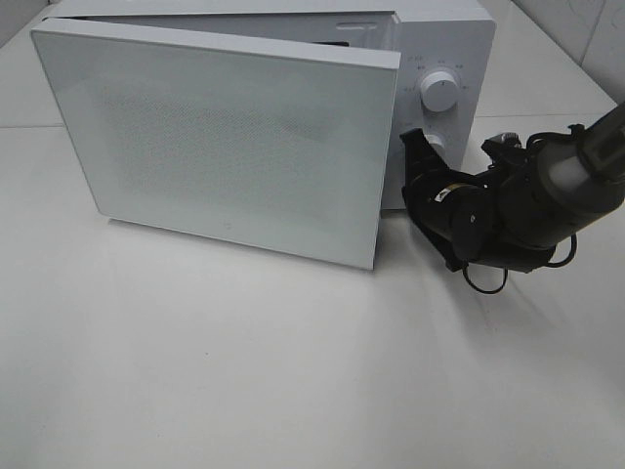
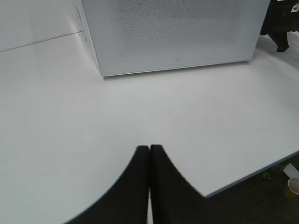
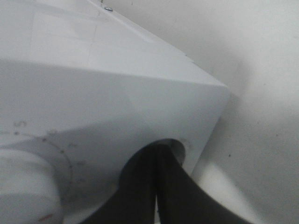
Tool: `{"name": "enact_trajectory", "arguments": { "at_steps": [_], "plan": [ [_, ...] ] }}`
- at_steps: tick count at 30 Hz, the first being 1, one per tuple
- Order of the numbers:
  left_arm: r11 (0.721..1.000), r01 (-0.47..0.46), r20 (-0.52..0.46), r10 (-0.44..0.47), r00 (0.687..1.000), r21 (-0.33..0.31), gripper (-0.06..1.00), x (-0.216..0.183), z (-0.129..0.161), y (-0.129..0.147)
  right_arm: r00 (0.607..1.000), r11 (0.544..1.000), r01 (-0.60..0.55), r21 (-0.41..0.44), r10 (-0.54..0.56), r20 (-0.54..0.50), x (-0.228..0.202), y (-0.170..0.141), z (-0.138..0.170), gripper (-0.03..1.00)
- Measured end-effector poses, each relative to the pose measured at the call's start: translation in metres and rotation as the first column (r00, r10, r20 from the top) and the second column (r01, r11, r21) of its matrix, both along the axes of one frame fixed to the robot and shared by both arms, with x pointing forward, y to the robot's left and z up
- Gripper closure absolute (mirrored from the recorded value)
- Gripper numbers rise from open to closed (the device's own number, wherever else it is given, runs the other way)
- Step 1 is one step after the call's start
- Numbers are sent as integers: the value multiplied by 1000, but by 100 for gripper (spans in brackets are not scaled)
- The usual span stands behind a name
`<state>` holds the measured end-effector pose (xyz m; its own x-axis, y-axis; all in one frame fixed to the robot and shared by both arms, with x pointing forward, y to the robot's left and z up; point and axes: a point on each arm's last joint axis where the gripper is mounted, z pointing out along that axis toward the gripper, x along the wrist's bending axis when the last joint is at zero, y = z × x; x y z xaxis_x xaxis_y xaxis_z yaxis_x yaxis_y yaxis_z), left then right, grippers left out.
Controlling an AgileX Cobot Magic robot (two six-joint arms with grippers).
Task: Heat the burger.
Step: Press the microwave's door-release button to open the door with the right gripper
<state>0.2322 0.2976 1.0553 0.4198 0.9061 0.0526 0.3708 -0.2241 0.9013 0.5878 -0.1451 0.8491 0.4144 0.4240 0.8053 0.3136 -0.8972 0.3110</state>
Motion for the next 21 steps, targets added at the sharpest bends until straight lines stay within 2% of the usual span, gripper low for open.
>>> {"name": "enact_trajectory", "arguments": {
  "at_steps": [15,21],
  "plan": [
    [1000,0,0,0,1000,0,94,0,0,0,999,1000,-12,6,12,-32,-1,0,4,96],
    [1000,0,0,0,1000,0,94,0,0,0,997,996,-75,-50,75,-1,-12,-5,11,96]
  ]
}}
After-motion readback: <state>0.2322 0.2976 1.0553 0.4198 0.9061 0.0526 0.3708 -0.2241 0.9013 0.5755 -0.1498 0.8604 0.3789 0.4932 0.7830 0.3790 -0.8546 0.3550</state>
